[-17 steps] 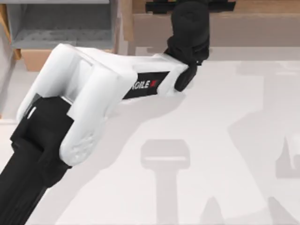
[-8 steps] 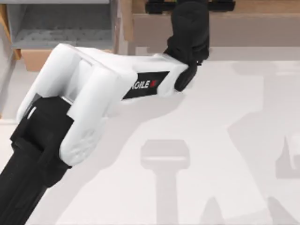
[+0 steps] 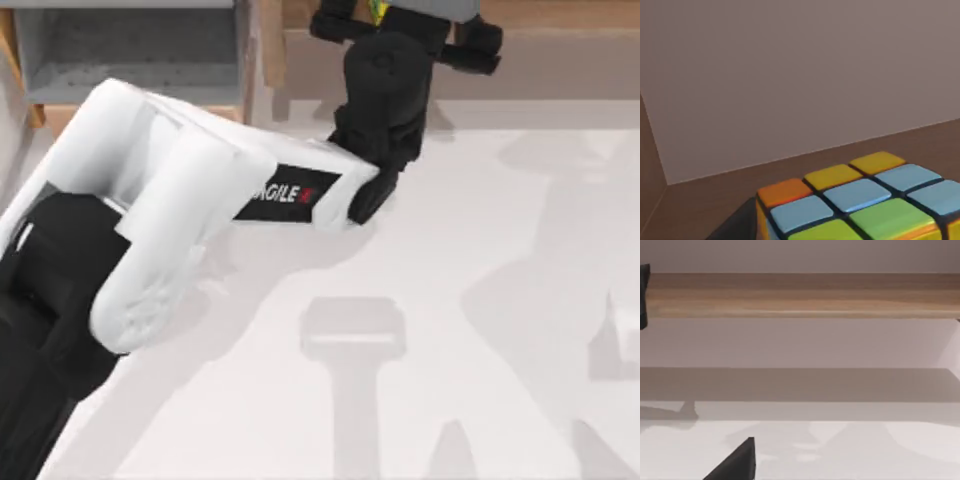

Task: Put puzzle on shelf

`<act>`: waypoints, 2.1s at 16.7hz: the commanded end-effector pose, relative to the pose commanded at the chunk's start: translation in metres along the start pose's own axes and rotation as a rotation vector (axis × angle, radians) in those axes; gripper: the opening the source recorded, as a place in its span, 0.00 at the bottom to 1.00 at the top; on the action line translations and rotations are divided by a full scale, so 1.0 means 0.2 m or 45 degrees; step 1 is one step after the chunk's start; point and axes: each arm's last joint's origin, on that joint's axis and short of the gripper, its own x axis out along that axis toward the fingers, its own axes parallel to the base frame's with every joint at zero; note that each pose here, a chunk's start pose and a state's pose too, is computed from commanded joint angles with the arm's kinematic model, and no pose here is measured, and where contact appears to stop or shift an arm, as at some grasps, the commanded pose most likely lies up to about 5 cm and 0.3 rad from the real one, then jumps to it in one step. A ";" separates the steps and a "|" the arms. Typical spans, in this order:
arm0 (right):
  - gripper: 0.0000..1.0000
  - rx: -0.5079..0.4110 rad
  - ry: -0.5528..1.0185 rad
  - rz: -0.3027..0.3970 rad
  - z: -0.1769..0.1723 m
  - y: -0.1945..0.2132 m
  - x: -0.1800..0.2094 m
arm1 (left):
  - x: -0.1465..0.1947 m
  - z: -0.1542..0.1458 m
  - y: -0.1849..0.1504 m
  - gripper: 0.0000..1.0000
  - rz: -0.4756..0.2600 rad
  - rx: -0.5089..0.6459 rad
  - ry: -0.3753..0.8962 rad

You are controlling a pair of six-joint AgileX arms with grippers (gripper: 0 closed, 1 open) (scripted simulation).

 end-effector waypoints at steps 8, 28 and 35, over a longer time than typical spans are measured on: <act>1.00 0.000 0.000 0.000 0.00 0.00 0.00 | -0.35 -0.18 0.46 1.00 -0.410 0.514 -0.017; 1.00 0.000 0.000 0.000 0.00 0.00 0.00 | -1.49 -0.42 2.14 1.00 -0.101 1.681 0.304; 1.00 0.000 0.000 0.000 0.00 0.00 0.00 | -1.52 -0.42 2.26 1.00 -0.019 1.773 0.356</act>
